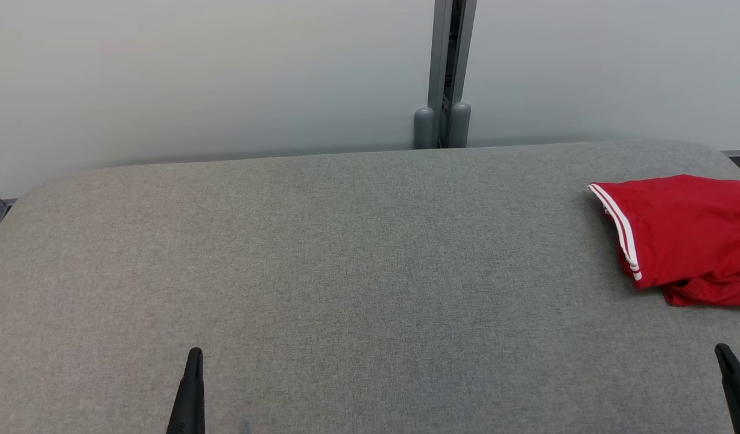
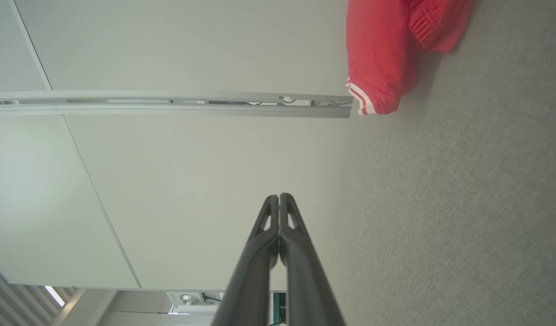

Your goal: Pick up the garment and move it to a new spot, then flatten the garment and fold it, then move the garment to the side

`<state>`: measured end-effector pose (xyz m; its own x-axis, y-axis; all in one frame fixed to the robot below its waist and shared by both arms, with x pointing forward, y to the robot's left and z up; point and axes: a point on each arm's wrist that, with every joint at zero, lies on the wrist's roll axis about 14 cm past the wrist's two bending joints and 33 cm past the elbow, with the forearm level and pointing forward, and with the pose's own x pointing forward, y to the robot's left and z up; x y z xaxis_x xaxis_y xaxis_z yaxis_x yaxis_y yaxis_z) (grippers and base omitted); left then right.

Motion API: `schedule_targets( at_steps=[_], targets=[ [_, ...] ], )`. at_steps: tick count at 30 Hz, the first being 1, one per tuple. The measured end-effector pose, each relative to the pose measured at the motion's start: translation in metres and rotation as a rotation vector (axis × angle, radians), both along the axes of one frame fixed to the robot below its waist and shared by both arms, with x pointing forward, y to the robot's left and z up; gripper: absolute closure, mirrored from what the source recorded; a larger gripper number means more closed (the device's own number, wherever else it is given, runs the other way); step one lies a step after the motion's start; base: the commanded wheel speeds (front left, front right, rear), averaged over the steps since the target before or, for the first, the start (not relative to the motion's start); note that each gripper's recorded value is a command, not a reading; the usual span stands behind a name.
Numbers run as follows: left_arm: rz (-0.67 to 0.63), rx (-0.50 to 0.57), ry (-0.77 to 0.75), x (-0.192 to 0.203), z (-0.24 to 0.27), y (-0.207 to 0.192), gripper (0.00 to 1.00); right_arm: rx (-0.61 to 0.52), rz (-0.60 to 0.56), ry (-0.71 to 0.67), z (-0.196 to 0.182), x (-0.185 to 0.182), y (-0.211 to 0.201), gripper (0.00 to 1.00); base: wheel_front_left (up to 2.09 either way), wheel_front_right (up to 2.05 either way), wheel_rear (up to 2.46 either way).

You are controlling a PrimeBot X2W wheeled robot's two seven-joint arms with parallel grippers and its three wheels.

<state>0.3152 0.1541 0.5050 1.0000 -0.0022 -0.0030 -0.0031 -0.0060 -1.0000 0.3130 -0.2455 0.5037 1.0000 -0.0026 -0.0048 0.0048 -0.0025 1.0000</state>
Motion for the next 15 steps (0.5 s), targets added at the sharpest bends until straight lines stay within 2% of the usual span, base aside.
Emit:
schedule_targets(
  at_steps=[15],
  targets=[
    [-0.001, -0.001, 0.000, 0.0000, 0.0001, 0.0000, 1.00, 0.001, 0.000, 0.000, -0.0001, -0.0001, 0.0001, 1.00, 0.00, 0.00, 0.00]
  ],
)
